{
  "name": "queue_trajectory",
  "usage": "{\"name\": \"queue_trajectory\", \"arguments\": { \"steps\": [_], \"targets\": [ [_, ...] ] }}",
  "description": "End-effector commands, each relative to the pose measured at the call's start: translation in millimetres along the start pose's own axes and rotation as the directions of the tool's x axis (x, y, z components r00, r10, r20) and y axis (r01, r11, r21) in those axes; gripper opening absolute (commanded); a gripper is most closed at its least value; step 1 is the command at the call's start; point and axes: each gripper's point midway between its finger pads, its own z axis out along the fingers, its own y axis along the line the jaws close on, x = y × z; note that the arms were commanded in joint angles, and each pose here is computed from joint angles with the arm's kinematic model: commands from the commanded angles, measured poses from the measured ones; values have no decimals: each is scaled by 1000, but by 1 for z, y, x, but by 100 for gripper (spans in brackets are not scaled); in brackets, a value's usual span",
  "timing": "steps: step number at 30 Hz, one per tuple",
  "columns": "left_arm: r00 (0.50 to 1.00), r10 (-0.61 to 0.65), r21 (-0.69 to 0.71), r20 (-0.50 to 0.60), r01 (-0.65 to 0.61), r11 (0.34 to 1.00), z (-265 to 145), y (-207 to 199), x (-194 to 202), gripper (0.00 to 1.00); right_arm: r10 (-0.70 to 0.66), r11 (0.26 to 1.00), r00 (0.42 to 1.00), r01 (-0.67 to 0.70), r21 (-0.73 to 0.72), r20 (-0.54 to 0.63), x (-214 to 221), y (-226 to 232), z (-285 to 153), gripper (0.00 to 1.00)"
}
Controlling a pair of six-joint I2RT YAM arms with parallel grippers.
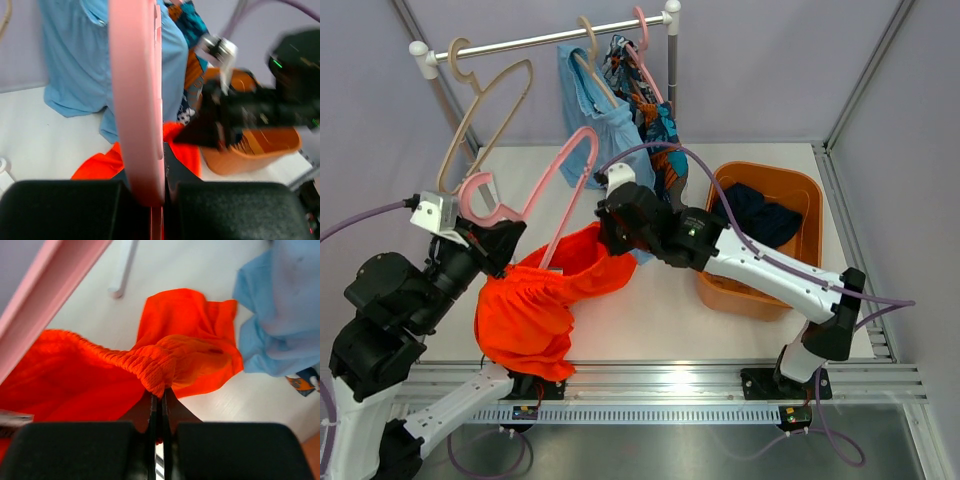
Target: Remove the shorts from the hanger
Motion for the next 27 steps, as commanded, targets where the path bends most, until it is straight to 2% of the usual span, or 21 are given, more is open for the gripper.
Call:
{"name": "queue_trajectory", "arguments": {
  "steps": [1,4,8,11,15,16,18,19,21,22,23,24,25,26,27],
  "targets": [
    [970,-101,-108,222,127,986,18,15,-49,0,-42,996,989,53,-76,141,-28,35,-43,0],
    [957,-118,-130,266,157,979,27,18,-59,0,-96,988,982,113,-103,162,-26,52,-61,0],
    [950,-102,-181,295,160,970,39,25,-71,0,-139,982,970,161,-103,197,-34,50,-82,0],
    [961,-79,-216,265,139,966,56,25,-76,0,-170,981,959,186,-54,226,-48,37,-101,0],
    [982,-48,-260,184,95,961,75,27,-70,0,-204,979,910,191,71,361,-101,11,-149,0],
    [987,-42,-256,156,81,963,79,26,-64,0,-188,981,882,151,119,431,-128,1,-174,0],
    [993,-31,-249,114,59,967,88,23,-58,0,-240,966,839,155,208,489,-155,-14,-201,0],
    [996,-30,-237,89,50,970,90,21,-53,0,-231,959,801,94,265,552,-179,-29,-231,0],
    [998,-22,-232,60,36,972,92,20,-47,0,-294,931,736,76,357,610,-208,-44,-263,0],
    [999,-18,-233,38,27,972,94,20,-42,0,-304,909,711,16,417,634,-219,-59,-282,0],
    [1000,-12,-236,25,18,972,94,21,-40,0,-271,909,647,-72,411,713,-239,-64,-305,0],
    [1000,-2,-244,-2,1,970,94,23,-35,0,-363,863,619,-58,502,696,-248,-76,-325,0],
    [1000,4,-243,-9,-6,970,95,22,-36,0,-381,835,609,-98,542,696,-252,-84,-335,0],
    [1000,15,-246,-24,-21,969,95,23,-34,0,-409,808,551,-152,569,727,-266,-92,-361,0],
    [999,20,-247,-31,-27,969,95,23,-34,0,-420,793,530,-180,582,736,-271,-97,-372,0]
  ]
}}
